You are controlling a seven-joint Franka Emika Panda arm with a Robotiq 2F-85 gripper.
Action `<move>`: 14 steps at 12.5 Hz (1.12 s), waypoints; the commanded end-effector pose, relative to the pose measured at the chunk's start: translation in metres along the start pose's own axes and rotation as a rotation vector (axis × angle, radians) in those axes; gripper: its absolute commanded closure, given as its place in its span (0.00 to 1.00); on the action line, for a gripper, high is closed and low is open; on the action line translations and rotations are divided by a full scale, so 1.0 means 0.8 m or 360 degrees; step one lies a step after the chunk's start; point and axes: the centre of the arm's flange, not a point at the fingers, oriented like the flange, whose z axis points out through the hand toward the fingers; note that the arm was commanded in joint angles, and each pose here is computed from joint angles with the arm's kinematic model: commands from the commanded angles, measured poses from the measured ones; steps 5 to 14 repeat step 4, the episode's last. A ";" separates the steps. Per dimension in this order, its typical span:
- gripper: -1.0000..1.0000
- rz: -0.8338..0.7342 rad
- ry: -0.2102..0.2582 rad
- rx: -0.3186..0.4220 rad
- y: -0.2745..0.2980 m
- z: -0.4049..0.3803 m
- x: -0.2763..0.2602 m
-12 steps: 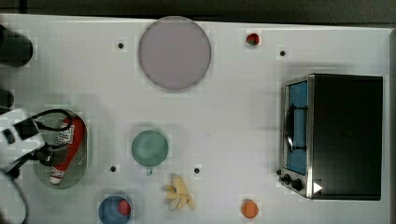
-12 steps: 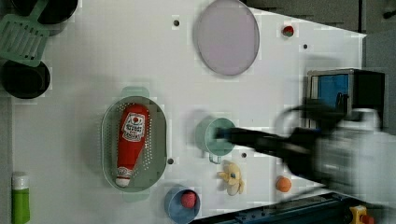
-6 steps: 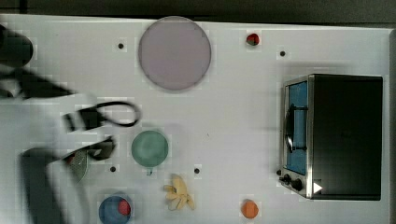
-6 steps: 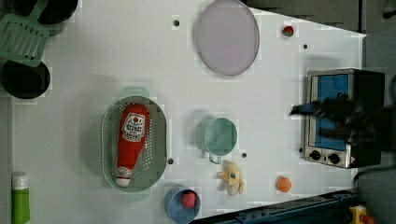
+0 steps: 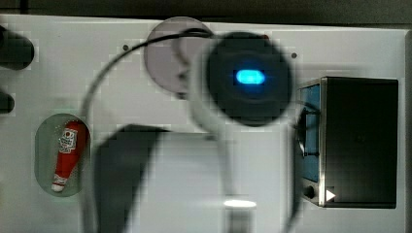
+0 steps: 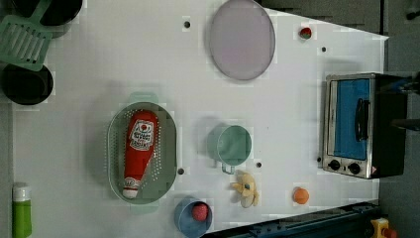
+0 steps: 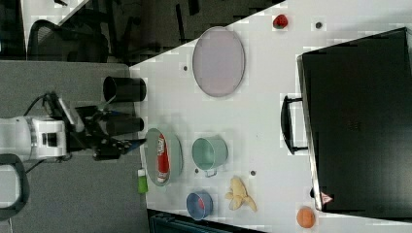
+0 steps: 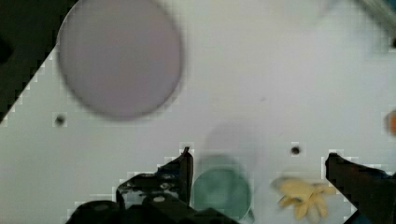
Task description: Pick Ketchup from the table and place it in strainer.
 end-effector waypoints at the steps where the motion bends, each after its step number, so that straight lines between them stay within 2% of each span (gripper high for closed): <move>1: 0.00 -0.0089 0.0015 -0.0026 0.011 -0.013 0.004; 3: 0.00 -0.0114 0.0054 -0.0057 0.014 -0.013 0.007; 14: 0.00 -0.0115 0.0055 -0.0059 0.014 -0.012 0.007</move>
